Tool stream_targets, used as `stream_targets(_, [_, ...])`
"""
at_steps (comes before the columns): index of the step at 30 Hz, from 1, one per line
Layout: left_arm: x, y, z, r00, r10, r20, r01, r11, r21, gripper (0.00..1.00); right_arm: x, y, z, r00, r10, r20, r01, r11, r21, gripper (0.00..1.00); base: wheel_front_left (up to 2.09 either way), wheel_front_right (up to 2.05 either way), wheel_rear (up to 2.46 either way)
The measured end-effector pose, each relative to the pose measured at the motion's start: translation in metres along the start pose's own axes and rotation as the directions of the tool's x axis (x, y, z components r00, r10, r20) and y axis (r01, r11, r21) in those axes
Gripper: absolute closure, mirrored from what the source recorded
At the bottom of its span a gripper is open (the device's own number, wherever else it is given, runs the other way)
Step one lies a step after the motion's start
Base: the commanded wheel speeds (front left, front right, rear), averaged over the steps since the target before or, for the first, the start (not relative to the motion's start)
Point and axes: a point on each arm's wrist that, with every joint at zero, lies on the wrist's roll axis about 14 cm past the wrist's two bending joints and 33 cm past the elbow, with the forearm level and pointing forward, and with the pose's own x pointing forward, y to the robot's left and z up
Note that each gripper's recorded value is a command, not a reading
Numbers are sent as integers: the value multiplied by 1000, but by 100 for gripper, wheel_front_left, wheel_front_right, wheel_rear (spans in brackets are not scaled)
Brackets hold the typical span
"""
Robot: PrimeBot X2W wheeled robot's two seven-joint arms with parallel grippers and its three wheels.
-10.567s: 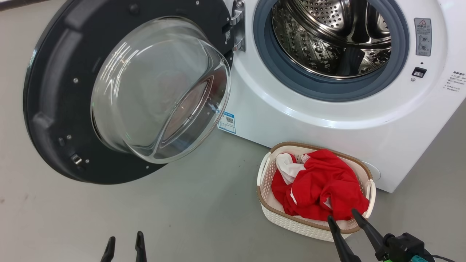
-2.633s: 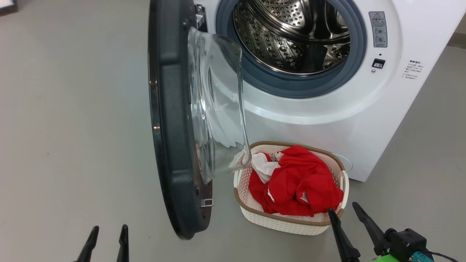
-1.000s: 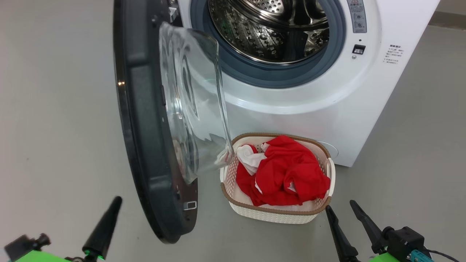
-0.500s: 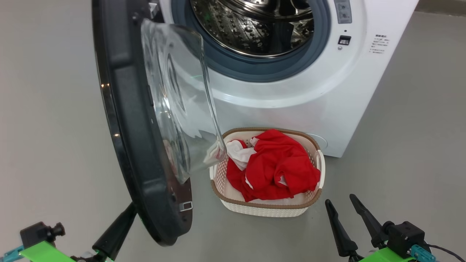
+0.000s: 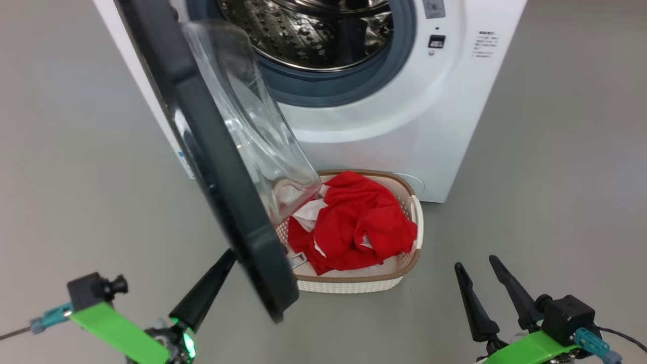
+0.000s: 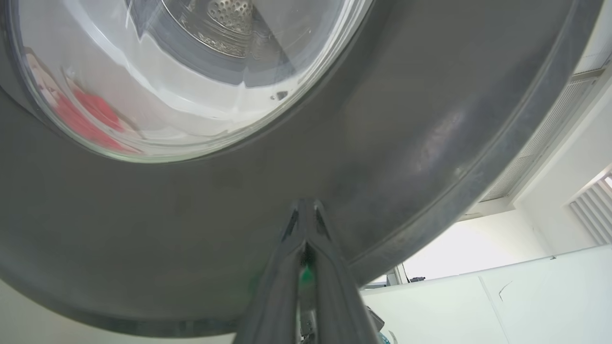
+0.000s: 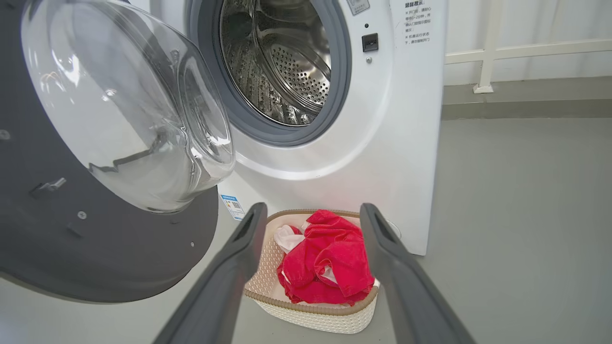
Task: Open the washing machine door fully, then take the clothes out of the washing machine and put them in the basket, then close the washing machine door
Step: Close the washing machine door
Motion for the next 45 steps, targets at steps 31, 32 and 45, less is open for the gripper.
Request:
stream_targets(31, [176, -22, -57, 993, -113, -42, 119, 972, 204, 100, -21, -78, 15, 967, -248, 51, 248, 969, 16, 0, 0, 0, 0])
stream_targets(32, [181, -23, -56, 992, -117, -38, 123, 968, 219, 100, -22, -80, 16, 965, -255, 53, 254, 967, 18, 0, 0, 0, 0])
stream_targets(45, [245, -28, -70, 988, -151, -44, 157, 938, 309, 100, -36, -109, 22, 933, -354, 70, 351, 935, 55, 0, 0, 0, 0])
